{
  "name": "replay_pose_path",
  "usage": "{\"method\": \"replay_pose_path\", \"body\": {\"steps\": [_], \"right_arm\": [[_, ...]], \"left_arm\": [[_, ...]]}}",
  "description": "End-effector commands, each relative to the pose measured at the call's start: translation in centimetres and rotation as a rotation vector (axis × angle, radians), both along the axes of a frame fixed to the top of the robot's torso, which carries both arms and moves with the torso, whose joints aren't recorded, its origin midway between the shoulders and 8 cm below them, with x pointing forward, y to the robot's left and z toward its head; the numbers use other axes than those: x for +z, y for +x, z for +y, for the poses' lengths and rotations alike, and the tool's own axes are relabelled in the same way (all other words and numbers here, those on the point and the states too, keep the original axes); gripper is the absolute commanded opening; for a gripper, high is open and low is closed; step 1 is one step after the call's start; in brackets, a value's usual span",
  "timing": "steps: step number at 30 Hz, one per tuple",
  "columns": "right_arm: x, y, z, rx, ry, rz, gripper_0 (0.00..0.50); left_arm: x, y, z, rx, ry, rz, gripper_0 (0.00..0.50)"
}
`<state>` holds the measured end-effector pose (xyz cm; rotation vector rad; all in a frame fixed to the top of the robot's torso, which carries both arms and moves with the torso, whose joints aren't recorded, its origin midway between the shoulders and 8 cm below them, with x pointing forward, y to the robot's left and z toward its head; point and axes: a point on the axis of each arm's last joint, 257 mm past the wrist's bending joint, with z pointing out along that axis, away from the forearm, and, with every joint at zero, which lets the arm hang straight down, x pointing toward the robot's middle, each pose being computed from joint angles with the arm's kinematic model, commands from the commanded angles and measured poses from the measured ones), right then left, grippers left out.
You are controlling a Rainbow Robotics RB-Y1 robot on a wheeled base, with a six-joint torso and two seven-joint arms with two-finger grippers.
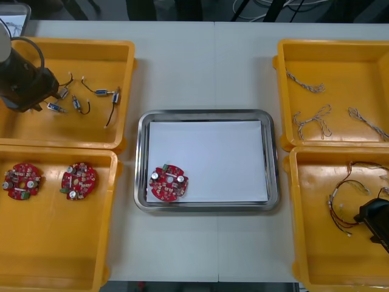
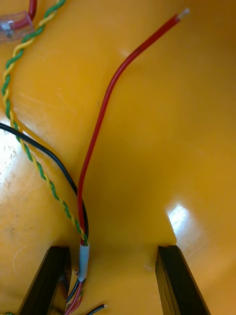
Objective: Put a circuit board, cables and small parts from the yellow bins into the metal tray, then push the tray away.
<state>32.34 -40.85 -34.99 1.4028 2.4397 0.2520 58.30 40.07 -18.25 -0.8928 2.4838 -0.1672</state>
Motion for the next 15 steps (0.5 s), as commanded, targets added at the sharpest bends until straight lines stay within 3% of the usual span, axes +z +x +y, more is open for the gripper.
{"method": "replay_pose_path", "body": {"steps": [1,2,3,10,15], "right_arm": [[-1.5,-0.7,1.8,-0.008,0.028,0.015,0.347],[-1.5,-0.7,1.8,-0.006,0.027,0.014,0.051],[-1.6,-0.7,1.8,-0.006,0.029,0.014,0.000],[-1.5,-0.7,1.5,-0.005,0.020,0.011,0.000],[-0.2,0.1,0.5,-0.019,0.018,-0.019,0.000]], "left_arm": [[1.9,2.0,-0.9,-0.041,0.040,-0.053,0.500],[1.7,2.0,-0.9,-0.041,0.044,-0.050,0.500],[1.7,2.0,-0.9,-0.042,0.046,-0.051,0.500],[0.4,2.4,-1.4,-0.050,0.047,-0.058,0.500],[0.0,2.5,-1.6,-0.049,0.042,-0.056,0.500]]}}
